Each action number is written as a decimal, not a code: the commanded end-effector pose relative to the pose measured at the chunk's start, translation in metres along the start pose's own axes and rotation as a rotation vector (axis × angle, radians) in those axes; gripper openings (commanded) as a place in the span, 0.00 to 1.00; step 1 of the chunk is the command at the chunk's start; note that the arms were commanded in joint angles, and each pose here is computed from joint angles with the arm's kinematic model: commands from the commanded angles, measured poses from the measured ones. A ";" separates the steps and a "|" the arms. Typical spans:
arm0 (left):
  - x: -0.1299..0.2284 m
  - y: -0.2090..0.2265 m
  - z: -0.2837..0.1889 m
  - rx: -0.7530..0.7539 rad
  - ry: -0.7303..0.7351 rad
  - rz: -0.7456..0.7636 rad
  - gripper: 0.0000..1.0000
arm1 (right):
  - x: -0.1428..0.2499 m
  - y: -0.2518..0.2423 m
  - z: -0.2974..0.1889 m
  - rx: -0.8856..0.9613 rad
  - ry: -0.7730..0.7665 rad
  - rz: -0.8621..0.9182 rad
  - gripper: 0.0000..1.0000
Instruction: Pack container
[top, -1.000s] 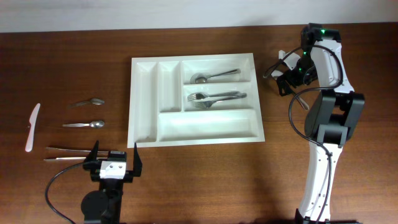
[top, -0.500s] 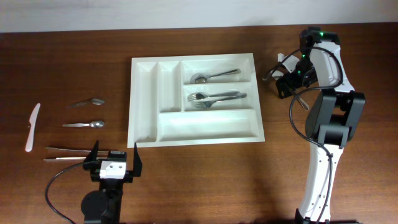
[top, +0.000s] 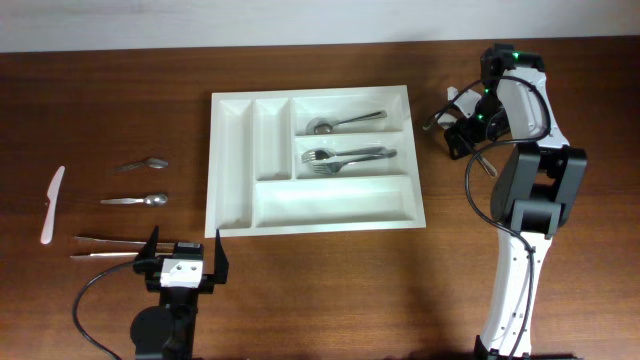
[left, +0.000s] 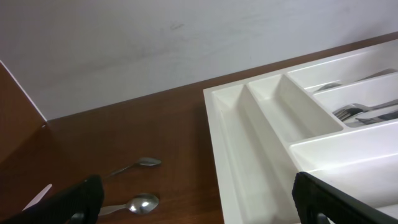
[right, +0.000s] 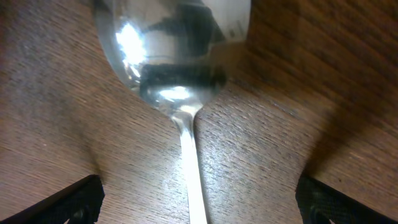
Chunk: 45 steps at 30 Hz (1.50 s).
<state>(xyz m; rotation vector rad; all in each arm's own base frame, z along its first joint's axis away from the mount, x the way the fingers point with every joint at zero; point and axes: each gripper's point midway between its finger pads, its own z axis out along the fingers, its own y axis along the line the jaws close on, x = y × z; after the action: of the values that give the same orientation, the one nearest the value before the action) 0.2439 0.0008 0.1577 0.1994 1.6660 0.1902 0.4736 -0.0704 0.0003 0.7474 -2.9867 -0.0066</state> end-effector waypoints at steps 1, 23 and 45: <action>0.002 0.001 0.000 -0.007 0.001 0.011 0.99 | 0.014 0.005 0.021 -0.027 0.070 0.019 1.00; 0.002 0.001 0.000 -0.007 0.001 0.011 0.99 | 0.011 0.008 0.022 -0.023 0.068 0.029 0.95; 0.002 0.001 0.000 -0.007 0.001 0.012 0.99 | 0.000 0.006 0.022 0.000 0.034 0.020 0.76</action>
<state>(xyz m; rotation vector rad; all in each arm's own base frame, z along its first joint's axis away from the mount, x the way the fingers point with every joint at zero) 0.2439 0.0008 0.1575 0.1995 1.6664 0.1901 0.4731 -0.0740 -0.0013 0.7050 -2.9845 0.0421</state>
